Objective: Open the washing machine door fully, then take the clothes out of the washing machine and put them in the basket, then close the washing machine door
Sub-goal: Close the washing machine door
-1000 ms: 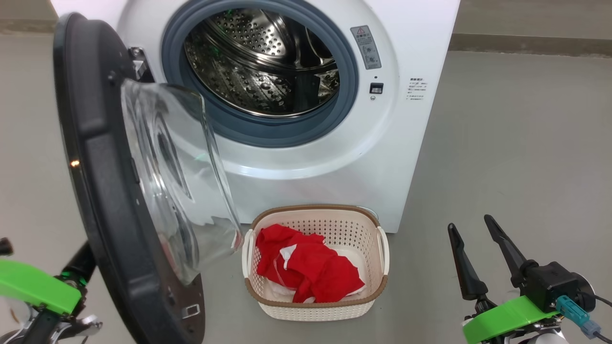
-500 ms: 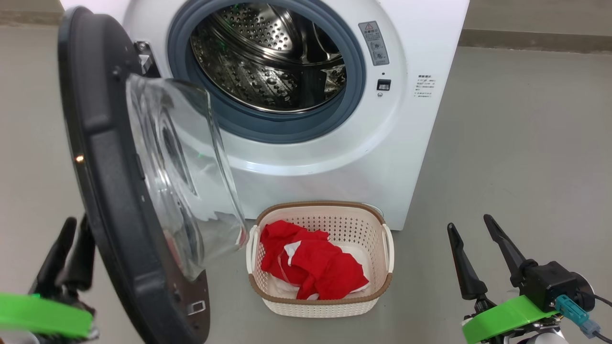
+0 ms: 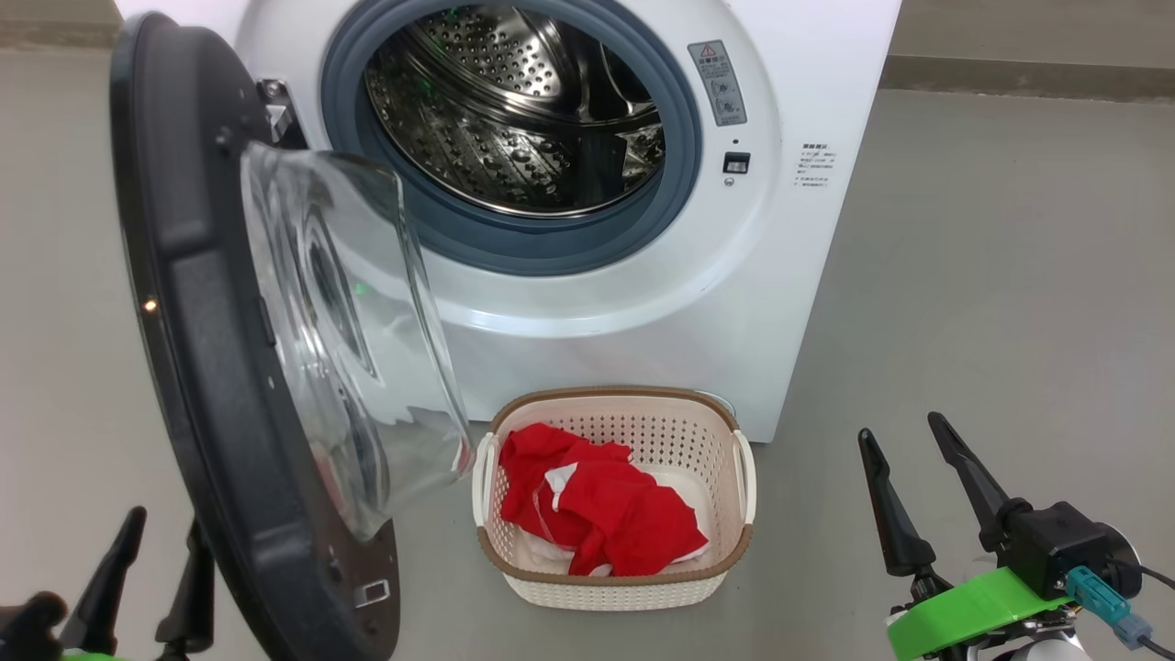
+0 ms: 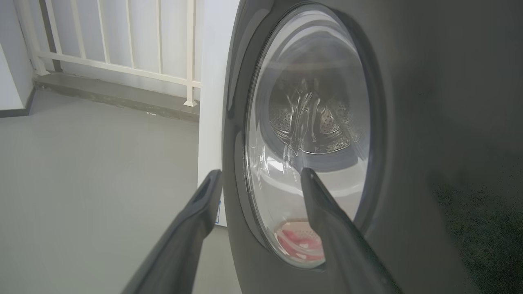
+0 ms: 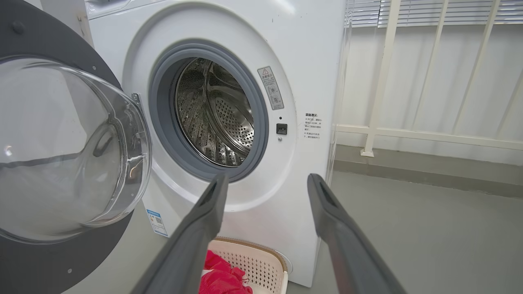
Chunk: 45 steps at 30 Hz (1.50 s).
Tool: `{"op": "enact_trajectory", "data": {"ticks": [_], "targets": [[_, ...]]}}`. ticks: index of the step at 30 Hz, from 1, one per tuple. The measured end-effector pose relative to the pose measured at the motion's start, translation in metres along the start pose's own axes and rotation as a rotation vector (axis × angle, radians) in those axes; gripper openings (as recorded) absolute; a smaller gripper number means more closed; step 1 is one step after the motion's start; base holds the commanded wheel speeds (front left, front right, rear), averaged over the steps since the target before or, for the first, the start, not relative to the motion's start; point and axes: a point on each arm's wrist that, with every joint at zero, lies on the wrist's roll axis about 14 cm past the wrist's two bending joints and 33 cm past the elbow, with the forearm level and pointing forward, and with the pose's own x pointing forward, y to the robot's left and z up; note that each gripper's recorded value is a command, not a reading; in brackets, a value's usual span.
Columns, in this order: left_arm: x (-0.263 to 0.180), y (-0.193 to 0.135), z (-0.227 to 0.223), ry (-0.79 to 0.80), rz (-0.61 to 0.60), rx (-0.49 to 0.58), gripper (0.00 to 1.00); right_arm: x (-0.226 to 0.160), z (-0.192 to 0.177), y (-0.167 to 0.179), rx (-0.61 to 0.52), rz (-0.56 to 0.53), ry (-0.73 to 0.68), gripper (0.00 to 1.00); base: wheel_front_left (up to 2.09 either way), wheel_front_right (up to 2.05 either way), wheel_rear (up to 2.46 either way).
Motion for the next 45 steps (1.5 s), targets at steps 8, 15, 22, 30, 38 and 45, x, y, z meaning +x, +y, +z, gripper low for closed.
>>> {"op": "enact_trajectory", "data": {"ticks": [8, 15, 22, 30, 38, 45], "targets": [[-0.001, 0.001, -0.006, 0.003, 0.024, 0.075, 1.00, -0.001, 0.001, -0.002, 0.000, -0.005, -0.002, 1.00, 0.00, 0.00, 0.00], [-0.002, 0.004, -0.007, -0.012, 0.063, 0.075, 1.00, -0.002, 0.002, -0.003, 0.003, -0.009, -0.005, 1.00, 0.00, 0.00, 0.00], [-0.005, 0.004, -0.010, -0.013, 0.082, 0.073, 1.00, -0.002, 0.004, -0.002, 0.001, -0.007, -0.011, 1.00, 0.00, 0.00, 0.00], [-0.007, 0.002, -0.014, -0.003, 0.083, 0.062, 1.00, 0.000, 0.005, 0.000, 0.001, 0.000, -0.013, 1.00, 0.00, 0.00, 0.00], [-0.007, 0.000, -0.015, -0.003, 0.079, 0.062, 1.00, -0.001, 0.005, 0.000, 0.000, -0.001, -0.015, 1.00, 0.00, 0.00, 0.00], [-0.006, -0.001, -0.014, -0.004, 0.074, 0.062, 1.00, -0.001, 0.006, 0.000, 0.000, -0.003, -0.016, 1.00, 0.00, 0.00, 0.00]]}}
